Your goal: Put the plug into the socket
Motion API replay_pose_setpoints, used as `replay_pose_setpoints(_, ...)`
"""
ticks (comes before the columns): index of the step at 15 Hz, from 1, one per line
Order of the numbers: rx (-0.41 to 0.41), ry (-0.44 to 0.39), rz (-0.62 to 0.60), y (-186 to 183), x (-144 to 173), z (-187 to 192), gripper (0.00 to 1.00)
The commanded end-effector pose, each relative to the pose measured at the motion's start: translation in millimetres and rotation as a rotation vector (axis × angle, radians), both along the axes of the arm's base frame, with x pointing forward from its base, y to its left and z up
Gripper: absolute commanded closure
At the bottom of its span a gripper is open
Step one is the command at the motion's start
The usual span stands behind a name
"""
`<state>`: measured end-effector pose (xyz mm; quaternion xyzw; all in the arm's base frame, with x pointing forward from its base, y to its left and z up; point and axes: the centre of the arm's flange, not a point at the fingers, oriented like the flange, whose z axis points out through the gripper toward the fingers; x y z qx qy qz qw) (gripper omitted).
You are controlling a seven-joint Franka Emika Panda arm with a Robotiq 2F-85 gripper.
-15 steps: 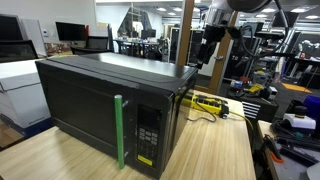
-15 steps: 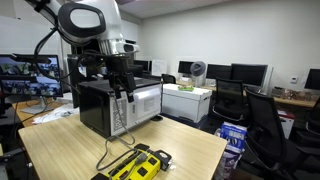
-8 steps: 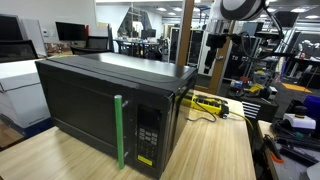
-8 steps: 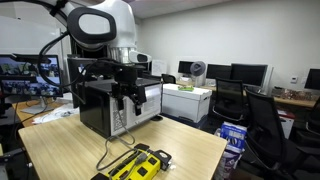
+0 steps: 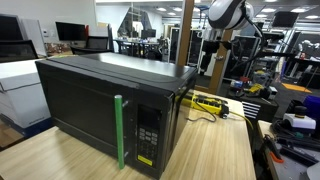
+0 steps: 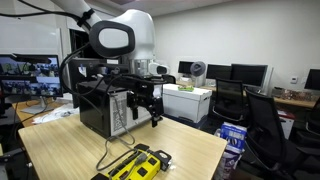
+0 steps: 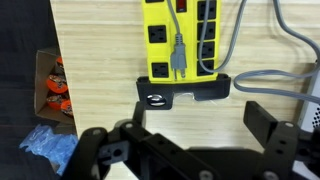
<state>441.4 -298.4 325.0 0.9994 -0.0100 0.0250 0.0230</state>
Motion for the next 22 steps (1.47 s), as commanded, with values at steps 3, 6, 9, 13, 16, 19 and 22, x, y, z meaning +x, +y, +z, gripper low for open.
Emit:
replay_pose_setpoints(3,-0.009,0.03,0.054,-34.1,13.9,-31.4,0.0)
replay_pose_setpoints(6,-0.004,0.055,0.089,-45.1,16.4,-45.1,0.0)
replay_pose_setpoints(9,-0.014,0.033,0.117,-49.1,17.0,-57.1,0.0)
replay_pose_setpoints(13,-0.023,0.02,0.128,-45.2,3.1,-71.8,0.0)
replay_pose_setpoints(16,-0.025,0.016,0.133,-38.9,-8.9,-82.5,0.0)
replay_pose_setpoints(19,-0.023,0.022,0.137,-29.1,-22.6,-94.7,0.0)
replay_pose_setpoints(22,-0.031,0.017,0.148,-19.0,-28.6,-108.3,0.0)
